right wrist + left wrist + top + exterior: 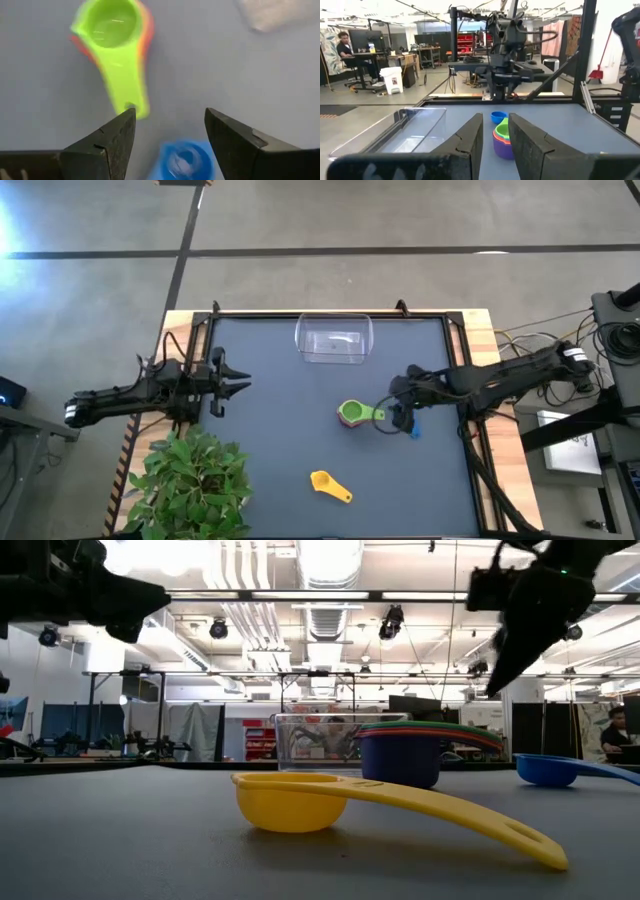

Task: Nest measuring cups in basket
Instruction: Stack the blue measuring cup on top of the green measuring cup

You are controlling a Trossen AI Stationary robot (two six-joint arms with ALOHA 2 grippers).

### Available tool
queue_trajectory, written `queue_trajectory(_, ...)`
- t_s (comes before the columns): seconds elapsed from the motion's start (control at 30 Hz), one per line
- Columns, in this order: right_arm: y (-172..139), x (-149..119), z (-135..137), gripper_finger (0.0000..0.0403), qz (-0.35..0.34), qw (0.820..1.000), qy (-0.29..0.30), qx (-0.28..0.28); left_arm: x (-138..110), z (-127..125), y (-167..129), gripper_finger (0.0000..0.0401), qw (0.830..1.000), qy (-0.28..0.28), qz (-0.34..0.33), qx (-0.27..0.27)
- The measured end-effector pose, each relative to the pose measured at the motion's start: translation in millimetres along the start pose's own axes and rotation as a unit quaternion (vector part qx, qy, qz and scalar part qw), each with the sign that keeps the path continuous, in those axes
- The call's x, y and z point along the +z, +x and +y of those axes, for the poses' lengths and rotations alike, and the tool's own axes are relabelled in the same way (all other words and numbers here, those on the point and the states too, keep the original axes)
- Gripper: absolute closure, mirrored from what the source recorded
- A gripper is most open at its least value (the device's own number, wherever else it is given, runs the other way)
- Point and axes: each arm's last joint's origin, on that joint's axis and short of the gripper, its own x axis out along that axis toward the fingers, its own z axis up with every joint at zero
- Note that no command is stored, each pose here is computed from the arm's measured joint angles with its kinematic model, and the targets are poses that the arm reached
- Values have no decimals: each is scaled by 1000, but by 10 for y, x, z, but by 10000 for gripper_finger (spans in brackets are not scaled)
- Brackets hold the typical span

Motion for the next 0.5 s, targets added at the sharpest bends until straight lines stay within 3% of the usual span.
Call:
queue_trajectory(0.27,-38,-407,-209,192,-3,992,122,-18,-113,-9,-52,327,999,-2,-33,1)
queue_trajectory(0.5,151,-661,-281,198,5,983,180,-24,-198,-14,-68,327,999,-1,-37,1)
